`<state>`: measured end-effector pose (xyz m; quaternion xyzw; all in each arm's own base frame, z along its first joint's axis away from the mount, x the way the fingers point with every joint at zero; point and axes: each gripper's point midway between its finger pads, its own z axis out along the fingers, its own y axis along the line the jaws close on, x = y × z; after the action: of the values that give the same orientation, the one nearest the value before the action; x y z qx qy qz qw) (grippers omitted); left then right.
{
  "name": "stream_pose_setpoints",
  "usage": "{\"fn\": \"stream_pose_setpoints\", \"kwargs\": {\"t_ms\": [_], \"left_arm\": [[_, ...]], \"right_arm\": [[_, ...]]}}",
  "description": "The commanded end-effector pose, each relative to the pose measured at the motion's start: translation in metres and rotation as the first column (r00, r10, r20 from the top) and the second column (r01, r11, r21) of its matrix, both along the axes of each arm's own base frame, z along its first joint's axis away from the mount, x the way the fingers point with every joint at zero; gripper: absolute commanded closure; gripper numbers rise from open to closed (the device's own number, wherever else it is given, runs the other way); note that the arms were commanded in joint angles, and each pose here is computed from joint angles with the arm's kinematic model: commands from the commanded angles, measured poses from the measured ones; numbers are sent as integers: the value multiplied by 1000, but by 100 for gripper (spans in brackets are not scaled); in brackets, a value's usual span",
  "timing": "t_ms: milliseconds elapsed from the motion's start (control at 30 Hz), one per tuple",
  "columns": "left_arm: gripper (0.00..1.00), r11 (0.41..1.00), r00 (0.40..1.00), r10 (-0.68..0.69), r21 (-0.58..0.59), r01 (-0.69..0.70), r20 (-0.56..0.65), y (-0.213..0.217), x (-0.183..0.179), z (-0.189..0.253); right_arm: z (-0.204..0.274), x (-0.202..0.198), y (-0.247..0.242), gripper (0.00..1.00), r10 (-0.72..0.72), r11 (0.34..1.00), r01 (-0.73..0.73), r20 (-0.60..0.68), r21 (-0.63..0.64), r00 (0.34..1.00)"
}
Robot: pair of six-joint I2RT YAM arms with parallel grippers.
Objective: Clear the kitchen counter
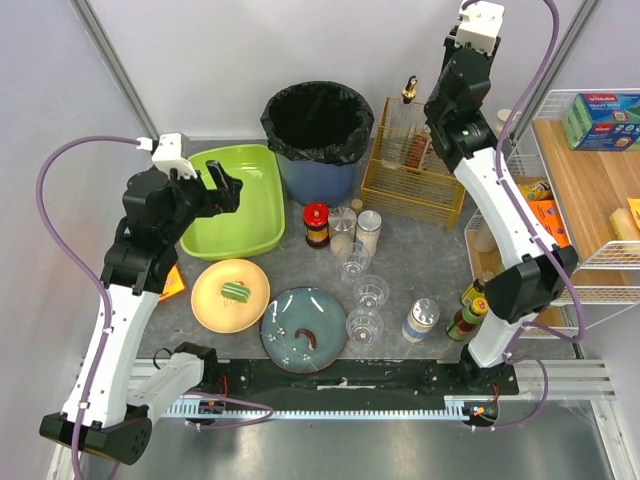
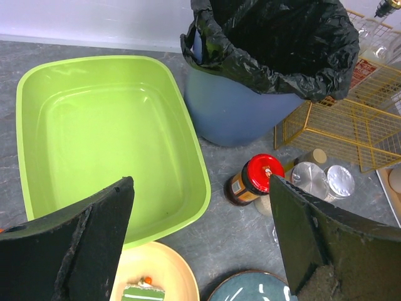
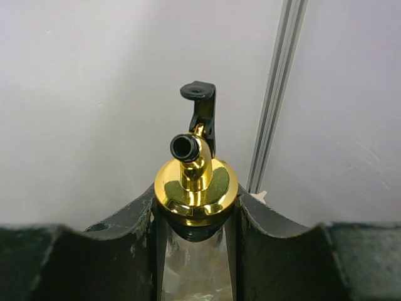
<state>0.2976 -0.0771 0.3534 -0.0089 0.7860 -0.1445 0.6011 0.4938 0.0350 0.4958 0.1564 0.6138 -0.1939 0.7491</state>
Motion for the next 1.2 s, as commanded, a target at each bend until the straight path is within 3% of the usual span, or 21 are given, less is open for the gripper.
{"fn": "stream_pose_setpoints", "kwargs": {"t_ms": [0,433,1167], "left_arm": [[7,1000,996,0,-3,0,91,-1,8,34],[6,1000,983,-26,16,23,183,-4,17,81],[6,999,989,-40,-10,42,144,-13,31,71]], "right_arm": [[69,-15,-20,100,-72,991,41,251,126,965],[68,11,-46,100,-142,986,109,288,127,947],[18,70,-73,100,-150,987,123,308,108,940]]}}
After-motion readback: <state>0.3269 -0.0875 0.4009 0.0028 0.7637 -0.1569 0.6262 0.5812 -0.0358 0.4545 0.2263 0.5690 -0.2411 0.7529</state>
